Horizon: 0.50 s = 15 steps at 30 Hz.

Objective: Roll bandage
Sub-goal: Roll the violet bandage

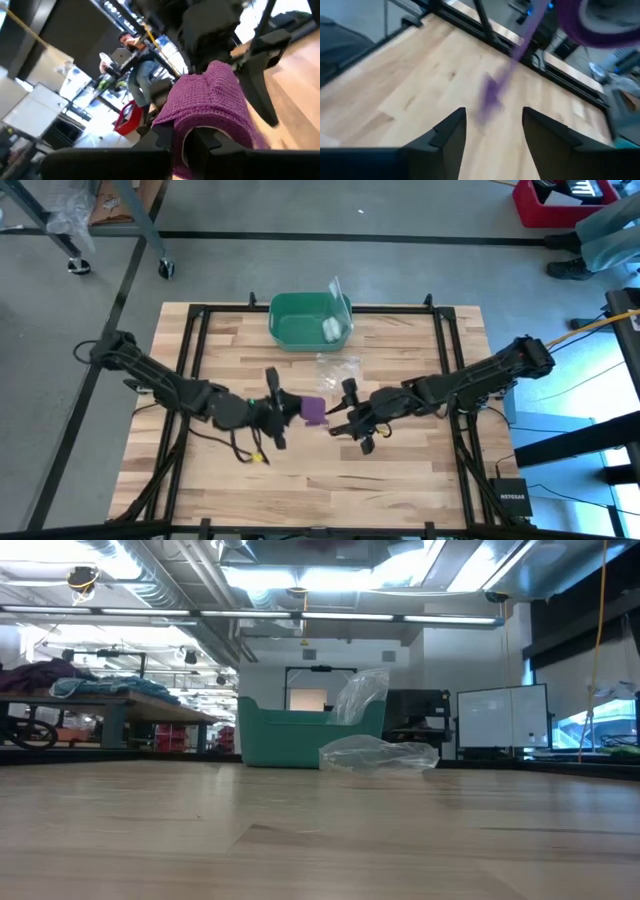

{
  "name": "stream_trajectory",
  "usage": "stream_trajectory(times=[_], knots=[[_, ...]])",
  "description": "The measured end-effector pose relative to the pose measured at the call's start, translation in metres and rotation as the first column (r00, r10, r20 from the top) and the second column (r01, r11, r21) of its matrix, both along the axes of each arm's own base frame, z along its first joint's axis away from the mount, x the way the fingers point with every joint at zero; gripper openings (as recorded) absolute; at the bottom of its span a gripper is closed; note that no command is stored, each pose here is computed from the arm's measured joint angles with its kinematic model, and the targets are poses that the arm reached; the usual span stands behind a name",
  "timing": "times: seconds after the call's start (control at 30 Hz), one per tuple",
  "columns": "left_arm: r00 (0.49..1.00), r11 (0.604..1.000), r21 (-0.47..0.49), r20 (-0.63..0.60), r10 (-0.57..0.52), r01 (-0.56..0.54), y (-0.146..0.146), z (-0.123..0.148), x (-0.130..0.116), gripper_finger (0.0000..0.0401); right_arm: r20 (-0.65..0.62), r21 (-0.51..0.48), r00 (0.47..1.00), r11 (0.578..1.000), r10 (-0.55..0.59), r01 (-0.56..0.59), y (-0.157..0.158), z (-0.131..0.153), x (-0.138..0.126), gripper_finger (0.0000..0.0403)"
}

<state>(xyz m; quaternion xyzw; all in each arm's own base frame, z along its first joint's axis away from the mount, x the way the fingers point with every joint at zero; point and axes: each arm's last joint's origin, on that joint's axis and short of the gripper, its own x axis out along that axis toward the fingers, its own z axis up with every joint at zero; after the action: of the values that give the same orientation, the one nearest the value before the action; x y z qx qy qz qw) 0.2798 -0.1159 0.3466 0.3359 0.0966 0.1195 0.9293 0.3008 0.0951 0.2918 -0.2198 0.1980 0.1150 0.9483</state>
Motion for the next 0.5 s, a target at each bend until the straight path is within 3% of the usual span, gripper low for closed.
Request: stream_trajectory(times=[0.1, 0.23, 0.37, 0.5], knots=[[0.999, 0.997, -0.052, 0.006, 0.052, -0.051, 0.017, -0.009, -0.003, 0.0015, -0.032, -0.023, 0.999, 0.999, -0.024, 0.024, -0.005, 0.007, -0.012, 0.0188], [0.995, 0.995, -0.057, 0.039, 0.087, -0.085, 0.03, -0.019, 0.0, 0.0015, -0.061, -0.028, 0.996, 0.998, -0.063, 0.061, -0.018, -0.005, -0.013, 0.0182], [0.993, 0.995, -0.042, 0.066, 0.097, -0.094, 0.036, -0.022, 0.002, 0.0015, -0.051, 0.063, 0.996, 0.995, -0.071, 0.074, -0.039, -0.02, -0.008, 0.0182], [0.994, 0.995, -0.012, 0.045, 0.101, -0.1, 0.038, -0.023, 0.002, 0.0015, -0.011, 0.225, 0.999, 0.973, -0.049, 0.051, -0.049, -0.018, -0.004, 0.0182]])
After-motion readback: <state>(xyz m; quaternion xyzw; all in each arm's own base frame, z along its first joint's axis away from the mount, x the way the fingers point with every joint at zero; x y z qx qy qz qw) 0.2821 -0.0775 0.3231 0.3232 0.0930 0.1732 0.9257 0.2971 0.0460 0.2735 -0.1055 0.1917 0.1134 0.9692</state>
